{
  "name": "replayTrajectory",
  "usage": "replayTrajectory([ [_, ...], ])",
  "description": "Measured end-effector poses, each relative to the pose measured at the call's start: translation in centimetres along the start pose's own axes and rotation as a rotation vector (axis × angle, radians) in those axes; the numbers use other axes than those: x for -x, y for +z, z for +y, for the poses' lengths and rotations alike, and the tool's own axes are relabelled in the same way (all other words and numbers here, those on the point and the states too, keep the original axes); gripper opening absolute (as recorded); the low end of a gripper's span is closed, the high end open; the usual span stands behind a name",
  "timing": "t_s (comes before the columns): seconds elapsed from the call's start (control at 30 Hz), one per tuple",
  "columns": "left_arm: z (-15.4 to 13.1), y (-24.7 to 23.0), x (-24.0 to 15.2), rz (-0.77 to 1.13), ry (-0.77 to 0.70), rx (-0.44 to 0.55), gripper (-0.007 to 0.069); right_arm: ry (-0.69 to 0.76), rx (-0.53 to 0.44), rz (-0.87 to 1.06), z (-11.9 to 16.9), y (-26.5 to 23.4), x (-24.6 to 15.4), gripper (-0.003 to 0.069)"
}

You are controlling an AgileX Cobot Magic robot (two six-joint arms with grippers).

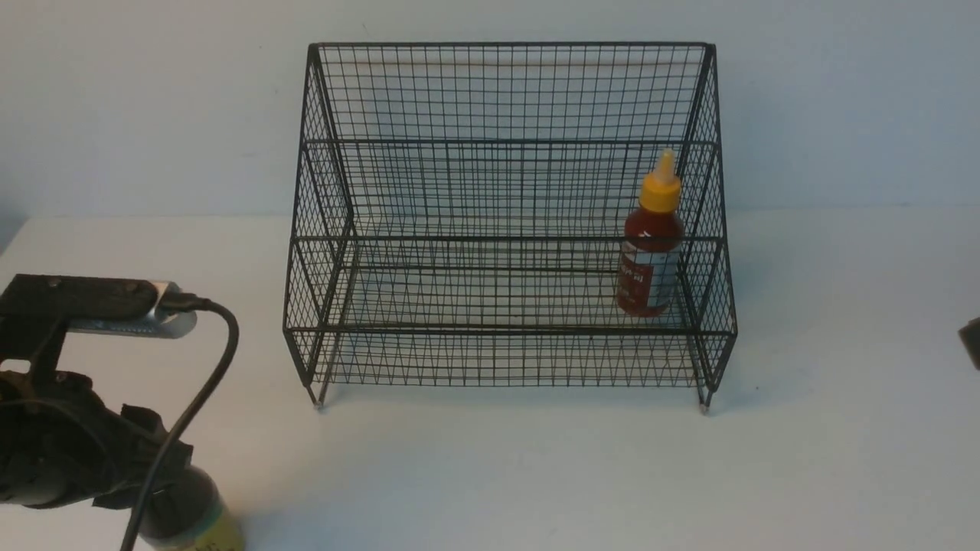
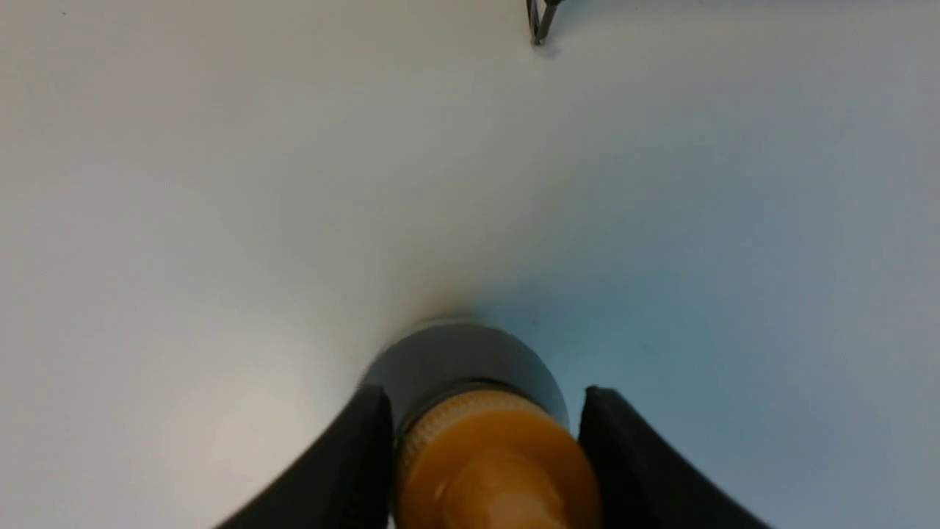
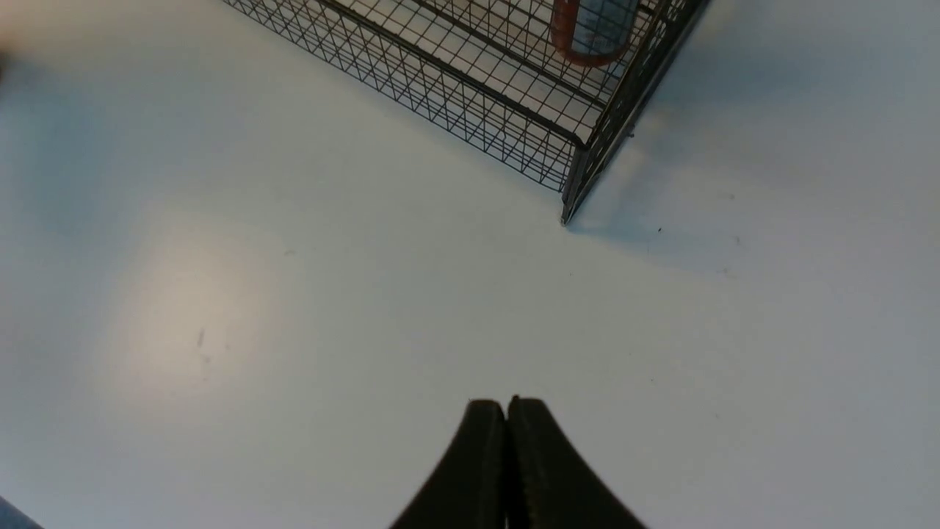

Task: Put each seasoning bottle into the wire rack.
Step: Use the left arm to grab the condiment bottle closest to it, then use the left arm to put the condiment bottle back on the shelf

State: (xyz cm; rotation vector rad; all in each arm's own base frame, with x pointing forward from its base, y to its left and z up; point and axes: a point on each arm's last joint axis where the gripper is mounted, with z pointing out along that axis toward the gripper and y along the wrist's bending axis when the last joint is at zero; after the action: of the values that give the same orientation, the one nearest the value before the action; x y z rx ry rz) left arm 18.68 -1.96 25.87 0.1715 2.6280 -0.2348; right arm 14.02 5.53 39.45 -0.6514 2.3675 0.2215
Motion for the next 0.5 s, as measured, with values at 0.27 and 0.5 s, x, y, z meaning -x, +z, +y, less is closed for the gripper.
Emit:
replayTrajectory([
  [0.27,-2.2,-10.2,4.7,-0.147,0.042,-0.045,0.0290,0.000,0.000,0.000,0.0,0.0,0.0,-0.0015],
  [0.5,-4.2,-15.1,10.3,-0.322,0.035,-0.204,0.0290,0.005,0.009,-0.003,0.1,0.0,0.0,-0.0015],
])
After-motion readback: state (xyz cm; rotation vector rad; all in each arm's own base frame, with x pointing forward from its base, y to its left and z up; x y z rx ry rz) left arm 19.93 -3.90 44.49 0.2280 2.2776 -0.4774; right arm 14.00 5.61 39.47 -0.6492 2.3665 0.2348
